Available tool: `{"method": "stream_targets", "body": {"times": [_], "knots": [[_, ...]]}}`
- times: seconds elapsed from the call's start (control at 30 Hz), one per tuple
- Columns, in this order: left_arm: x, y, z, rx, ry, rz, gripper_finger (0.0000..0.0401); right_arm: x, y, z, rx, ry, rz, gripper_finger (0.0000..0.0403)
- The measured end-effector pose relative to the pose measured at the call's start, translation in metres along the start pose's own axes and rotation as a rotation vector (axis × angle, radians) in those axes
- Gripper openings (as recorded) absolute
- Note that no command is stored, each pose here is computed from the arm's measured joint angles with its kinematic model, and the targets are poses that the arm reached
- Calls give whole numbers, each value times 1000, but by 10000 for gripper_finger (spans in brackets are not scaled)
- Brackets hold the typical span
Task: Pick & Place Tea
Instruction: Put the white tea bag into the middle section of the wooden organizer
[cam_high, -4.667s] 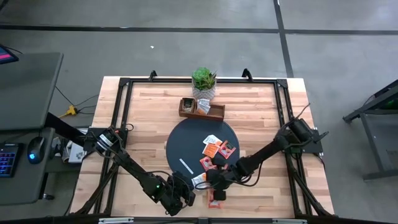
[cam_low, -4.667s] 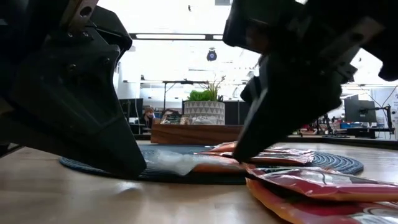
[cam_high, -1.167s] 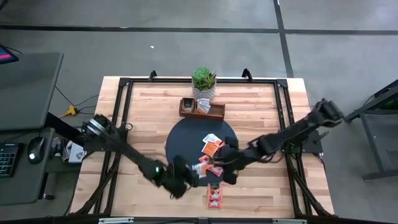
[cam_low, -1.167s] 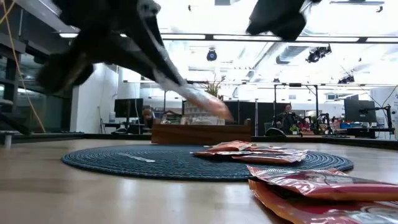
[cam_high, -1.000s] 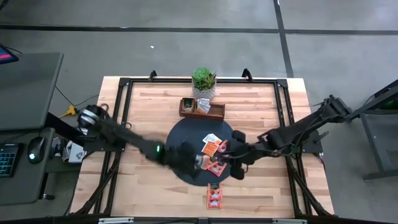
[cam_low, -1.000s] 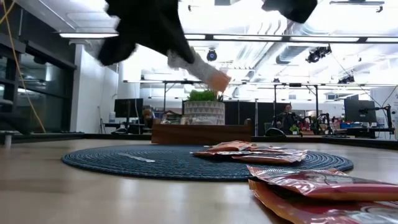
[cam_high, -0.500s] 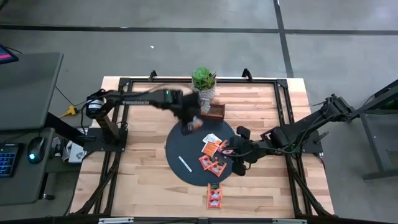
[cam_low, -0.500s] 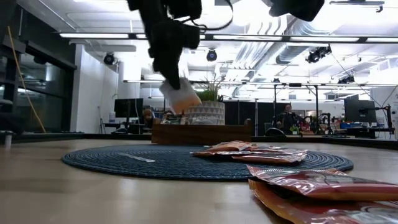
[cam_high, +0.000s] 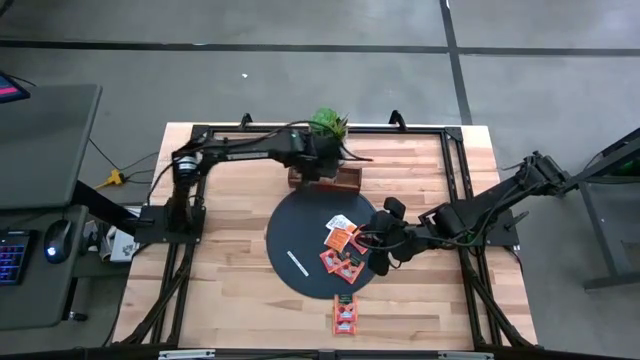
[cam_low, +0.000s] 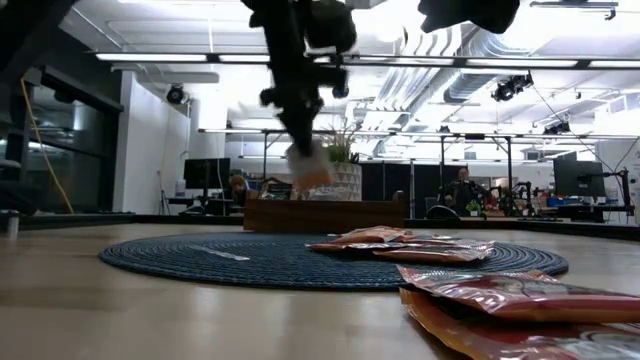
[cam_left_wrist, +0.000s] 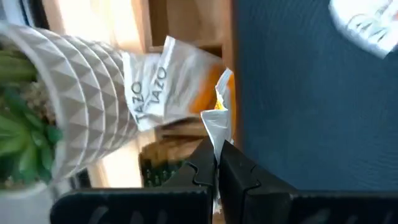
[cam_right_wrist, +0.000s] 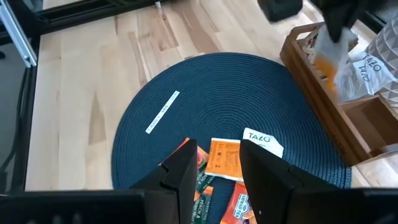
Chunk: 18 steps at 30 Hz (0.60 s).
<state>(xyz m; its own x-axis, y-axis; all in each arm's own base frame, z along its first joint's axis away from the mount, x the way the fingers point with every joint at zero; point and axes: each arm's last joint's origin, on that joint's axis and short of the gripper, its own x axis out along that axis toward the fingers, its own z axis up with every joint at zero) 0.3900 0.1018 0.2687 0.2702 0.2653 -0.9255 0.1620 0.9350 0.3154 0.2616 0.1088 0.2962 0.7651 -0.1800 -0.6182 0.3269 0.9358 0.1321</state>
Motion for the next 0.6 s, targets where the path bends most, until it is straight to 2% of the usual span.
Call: {"method": "stream_targets", "body": {"times": [0.07, 0.17, 0.23, 0.6], "knots": [[11, 0, 13, 33, -11, 37, 0, 0, 0, 0, 6, -1, 1, 118], [16, -1, 14, 68, 58, 44, 0, 0, 0, 0, 20, -1, -7, 118], [15, 3, 19, 65, 32, 65, 0, 0, -1, 0, 19, -5, -16, 118], [16, 4, 20, 109, 34, 65, 0, 0, -2, 0, 18, -22, -49, 117]]}}
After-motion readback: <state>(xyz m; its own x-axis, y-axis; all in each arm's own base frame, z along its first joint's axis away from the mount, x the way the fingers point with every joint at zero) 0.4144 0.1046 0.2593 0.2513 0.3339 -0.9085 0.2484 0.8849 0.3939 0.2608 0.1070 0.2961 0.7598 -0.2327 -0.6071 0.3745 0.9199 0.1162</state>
